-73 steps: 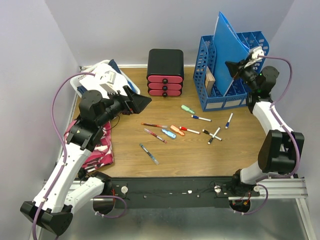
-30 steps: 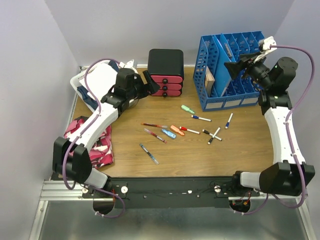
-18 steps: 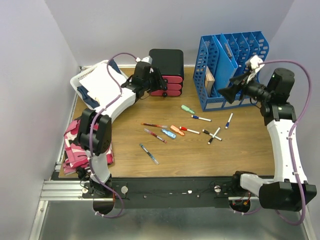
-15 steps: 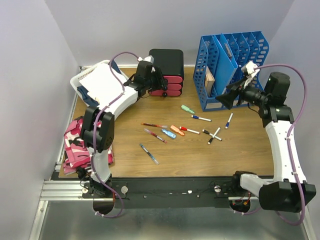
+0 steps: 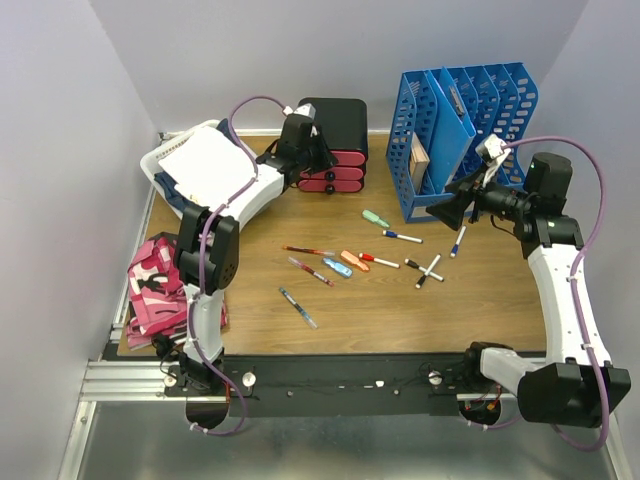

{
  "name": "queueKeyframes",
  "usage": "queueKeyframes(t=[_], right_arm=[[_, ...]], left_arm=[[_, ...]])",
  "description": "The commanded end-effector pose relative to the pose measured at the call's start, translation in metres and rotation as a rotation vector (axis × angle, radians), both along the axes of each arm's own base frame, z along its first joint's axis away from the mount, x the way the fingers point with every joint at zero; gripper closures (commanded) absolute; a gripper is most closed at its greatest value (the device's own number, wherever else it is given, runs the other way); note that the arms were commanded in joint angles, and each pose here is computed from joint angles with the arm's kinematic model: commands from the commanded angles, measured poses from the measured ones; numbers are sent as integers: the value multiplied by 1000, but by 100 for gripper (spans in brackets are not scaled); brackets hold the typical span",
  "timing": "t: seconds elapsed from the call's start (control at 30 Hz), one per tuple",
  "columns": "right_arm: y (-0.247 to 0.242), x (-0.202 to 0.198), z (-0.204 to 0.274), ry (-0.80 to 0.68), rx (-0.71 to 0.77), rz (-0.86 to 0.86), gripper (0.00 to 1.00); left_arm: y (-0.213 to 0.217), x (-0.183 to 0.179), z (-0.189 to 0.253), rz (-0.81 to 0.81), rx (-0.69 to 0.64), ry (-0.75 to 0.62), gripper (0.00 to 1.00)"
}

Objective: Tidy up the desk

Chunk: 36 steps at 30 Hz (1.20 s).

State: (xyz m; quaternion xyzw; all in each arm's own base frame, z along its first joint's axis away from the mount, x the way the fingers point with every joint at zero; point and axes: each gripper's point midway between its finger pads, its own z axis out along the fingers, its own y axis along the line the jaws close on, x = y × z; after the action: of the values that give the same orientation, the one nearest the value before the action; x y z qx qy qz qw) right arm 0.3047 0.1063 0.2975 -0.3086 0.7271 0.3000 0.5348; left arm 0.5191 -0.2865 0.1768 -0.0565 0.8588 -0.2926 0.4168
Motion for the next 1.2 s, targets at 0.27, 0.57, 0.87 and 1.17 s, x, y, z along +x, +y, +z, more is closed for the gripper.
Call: queueKeyframes(t=[0.27,0.57,0.87,1.17], right_arm=[[3,-10,-18,23,-29,50,13],[5,-7,-42,86,-58,90,13],[39,2,-78,159,-208,189,12],[73,66,-123,311,-327,25,19]], left_arm=[[-1,-54,17,-93,-5,-13,91],[4,-108,-3,-125,-58,66,68],[13,-119,20,-108,-61,40,16],[64,-151,29,-34,102,-31,8]])
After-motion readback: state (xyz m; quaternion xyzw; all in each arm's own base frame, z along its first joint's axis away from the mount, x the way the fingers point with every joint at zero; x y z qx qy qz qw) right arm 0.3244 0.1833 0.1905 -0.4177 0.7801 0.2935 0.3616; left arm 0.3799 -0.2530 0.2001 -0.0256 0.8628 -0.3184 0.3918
